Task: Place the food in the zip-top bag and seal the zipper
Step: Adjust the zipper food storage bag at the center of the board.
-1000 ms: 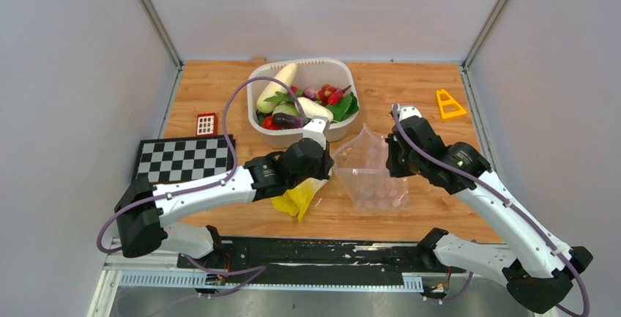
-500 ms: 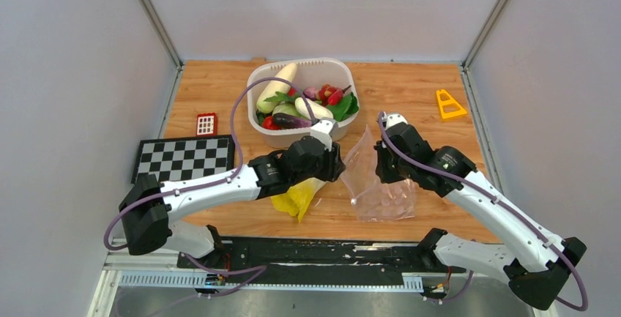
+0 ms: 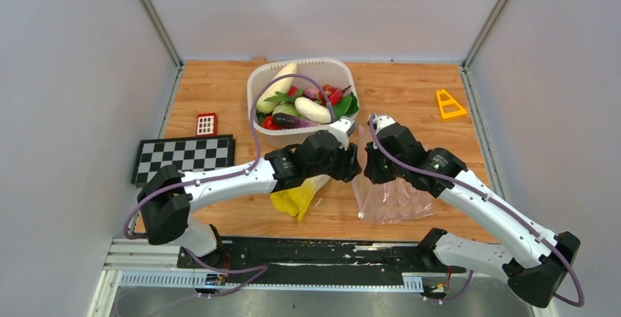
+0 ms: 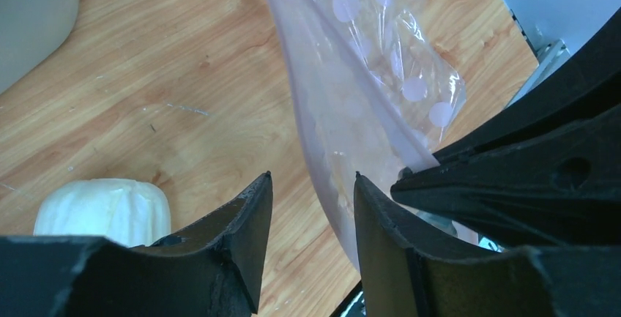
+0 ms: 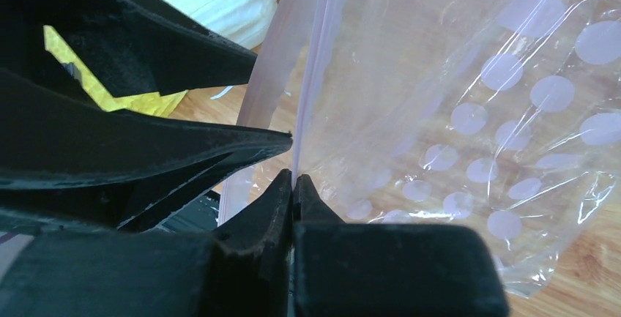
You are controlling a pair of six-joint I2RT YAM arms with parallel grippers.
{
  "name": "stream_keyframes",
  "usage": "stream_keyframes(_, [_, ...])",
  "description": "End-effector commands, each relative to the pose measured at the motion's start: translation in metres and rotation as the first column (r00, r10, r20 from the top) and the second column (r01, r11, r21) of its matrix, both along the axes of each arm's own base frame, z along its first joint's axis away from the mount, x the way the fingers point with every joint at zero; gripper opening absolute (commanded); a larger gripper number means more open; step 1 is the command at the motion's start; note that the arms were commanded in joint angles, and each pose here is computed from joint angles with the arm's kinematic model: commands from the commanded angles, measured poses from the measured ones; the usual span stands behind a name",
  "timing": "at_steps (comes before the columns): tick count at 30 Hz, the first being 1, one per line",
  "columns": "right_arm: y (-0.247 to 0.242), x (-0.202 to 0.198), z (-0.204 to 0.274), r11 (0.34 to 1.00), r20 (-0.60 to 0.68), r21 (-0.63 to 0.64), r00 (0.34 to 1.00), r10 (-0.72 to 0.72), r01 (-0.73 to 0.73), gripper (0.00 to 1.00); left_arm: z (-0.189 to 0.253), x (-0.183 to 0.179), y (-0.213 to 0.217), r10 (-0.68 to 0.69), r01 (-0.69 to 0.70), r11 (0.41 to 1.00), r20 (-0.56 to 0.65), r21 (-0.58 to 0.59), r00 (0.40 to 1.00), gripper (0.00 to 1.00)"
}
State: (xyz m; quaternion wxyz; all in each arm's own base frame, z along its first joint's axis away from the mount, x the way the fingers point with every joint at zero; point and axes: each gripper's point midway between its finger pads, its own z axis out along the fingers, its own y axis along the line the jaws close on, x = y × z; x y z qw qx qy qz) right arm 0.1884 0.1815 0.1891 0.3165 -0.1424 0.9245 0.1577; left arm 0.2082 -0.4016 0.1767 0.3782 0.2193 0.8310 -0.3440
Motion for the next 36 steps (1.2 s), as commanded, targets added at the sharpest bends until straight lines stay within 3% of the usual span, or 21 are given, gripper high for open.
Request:
stream_keyframes(1, [0.019, -0.001, 0.009, 0.994, 0.025, 0.079, 0.997, 0.072, -0.074, 0.0, 0.015, 0.013, -0.008, 0.005, -0.004, 1.0, 0.042, -0.028, 0.999, 0.51])
stream_keyframes(4, [0.019, -0.002, 0.009, 0.993, 0.031, 0.086, 0.996, 0.082, -0.085, 0.0, 0.009, 0.021, -0.001, 0.043, -0.043, 0.999, 0.043, -0.004, 0.998, 0.42])
stream_keyframes(6, [0.017, -0.005, 0.009, 0.993, 0.032, 0.082, 0.996, 0.087, -0.089, 0.0, 0.002, 0.027, 0.009, 0.083, -0.084, 0.996, 0.044, 0.023, 0.996, 0.23])
stream_keyframes(8, [0.006, -0.003, 0.01, 0.998, 0.042, 0.046, 0.998, 0.046, -0.048, 0.0, -0.005, 0.034, 0.025, 0.143, -0.146, 0.987, 0.05, 0.067, 0.988, 0.13])
stream_keyframes(12, [-0.032, 0.007, 0.018, 0.99, 0.106, -0.043, 0.986, -0.13, 0.135, 0.0, -0.024, 0.041, 0.064, 0.256, -0.264, 0.95, 0.07, 0.164, 0.964, 0.07])
stream_keyframes(15, [-0.05, 0.008, 0.039, 0.975, 0.176, -0.011, 0.96, -0.219, 0.224, 0.0, -0.033, 0.041, 0.086, 0.315, -0.324, 0.923, 0.077, 0.206, 0.946, 0.05])
stream_keyframes(22, [-0.051, 0.003, 0.061, 0.983, 0.177, -0.031, 0.969, -0.172, 0.18, 0.0, -0.034, 0.04, 0.108, 0.364, -0.378, 0.894, 0.101, 0.241, 0.926, 0.04])
stream_keyframes(28, [-0.026, 0.005, 0.045, 0.994, 0.138, -0.008, 0.985, -0.107, 0.109, 0.0, -0.021, 0.032, 0.078, 0.261, -0.265, 0.952, 0.05, 0.152, 0.964, 0.14])
stream_keyframes(33, [-0.022, 0.015, 0.035, 0.986, 0.156, 0.029, 0.973, -0.17, 0.167, 0.0, -0.022, 0.027, 0.075, 0.229, -0.232, 0.961, 0.035, 0.149, 0.973, 0.33])
stream_keyframes(36, [-0.015, 0.02, 0.032, 0.983, 0.164, 0.057, 0.97, -0.179, 0.172, 0.0, -0.016, 0.023, 0.076, 0.209, -0.212, 0.968, 0.041, 0.135, 0.977, 0.55])
